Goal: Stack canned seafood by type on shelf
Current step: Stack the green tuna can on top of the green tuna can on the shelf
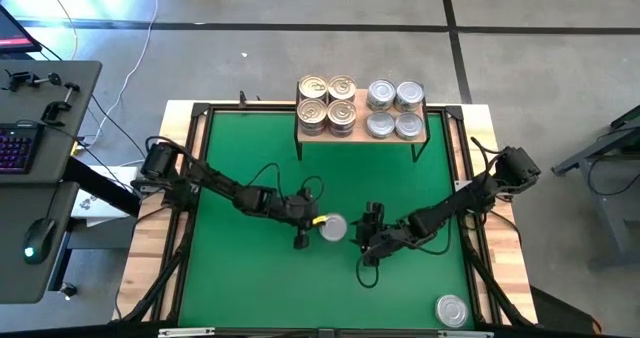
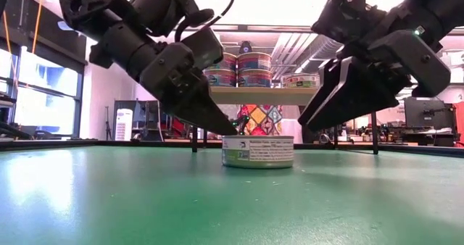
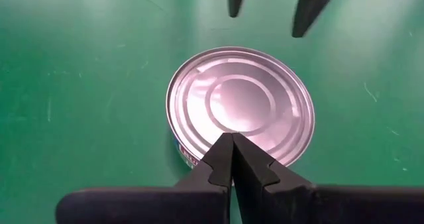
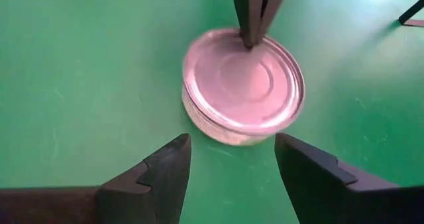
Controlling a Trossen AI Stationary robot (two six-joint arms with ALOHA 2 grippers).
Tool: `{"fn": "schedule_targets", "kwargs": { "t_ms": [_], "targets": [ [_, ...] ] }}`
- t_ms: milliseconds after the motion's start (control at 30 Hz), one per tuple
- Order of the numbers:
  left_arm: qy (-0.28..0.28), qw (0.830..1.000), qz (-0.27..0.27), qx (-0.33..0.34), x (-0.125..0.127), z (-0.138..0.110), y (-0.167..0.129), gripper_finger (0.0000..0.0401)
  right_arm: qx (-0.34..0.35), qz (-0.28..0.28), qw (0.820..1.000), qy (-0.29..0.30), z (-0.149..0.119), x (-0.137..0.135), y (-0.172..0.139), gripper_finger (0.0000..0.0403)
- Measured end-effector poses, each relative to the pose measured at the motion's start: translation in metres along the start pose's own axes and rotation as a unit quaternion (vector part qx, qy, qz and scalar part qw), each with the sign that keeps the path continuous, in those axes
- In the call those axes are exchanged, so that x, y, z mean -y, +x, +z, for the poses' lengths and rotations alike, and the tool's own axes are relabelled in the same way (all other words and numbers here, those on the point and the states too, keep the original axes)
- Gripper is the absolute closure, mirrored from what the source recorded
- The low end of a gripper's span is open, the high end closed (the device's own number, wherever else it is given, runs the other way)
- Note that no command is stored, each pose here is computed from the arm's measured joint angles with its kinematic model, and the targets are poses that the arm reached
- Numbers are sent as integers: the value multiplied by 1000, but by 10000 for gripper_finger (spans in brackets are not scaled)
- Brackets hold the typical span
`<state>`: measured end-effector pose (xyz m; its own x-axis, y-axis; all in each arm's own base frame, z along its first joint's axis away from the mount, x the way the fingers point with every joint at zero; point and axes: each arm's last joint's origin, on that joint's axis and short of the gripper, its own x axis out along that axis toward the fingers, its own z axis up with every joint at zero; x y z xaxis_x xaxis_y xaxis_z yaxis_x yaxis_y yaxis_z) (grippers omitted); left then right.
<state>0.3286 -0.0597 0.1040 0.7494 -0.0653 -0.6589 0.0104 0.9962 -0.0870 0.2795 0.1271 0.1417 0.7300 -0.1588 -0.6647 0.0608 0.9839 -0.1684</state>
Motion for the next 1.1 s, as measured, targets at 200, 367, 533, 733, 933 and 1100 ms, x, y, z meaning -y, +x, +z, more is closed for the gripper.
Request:
{"fn": "schedule_targets", "kwargs": {
  "t_ms": [200,367,533,733,933,1100],
  "targets": [
    [9,1000,-7,-10,8,-3,-1,401,-10,-2,1000,-4,-7,-4,10,190],
    [16,1000,-15,-14,14,-5,-2,401,0,0,1000,1,-12,-10,23,190],
    [21,1000,-13,-16,18,-6,-2,401,-2,-3,999,44,-16,-9,33,188],
    [21,999,-11,-23,18,-8,-3,401,7,13,997,74,-19,-6,49,147],
    [20,999,-2,-25,17,-8,-3,401,60,36,996,58,-15,-7,62,116],
    [18,1000,-1,-21,17,-8,-3,401,73,35,995,54,-11,-6,60,120]
  ]
}}
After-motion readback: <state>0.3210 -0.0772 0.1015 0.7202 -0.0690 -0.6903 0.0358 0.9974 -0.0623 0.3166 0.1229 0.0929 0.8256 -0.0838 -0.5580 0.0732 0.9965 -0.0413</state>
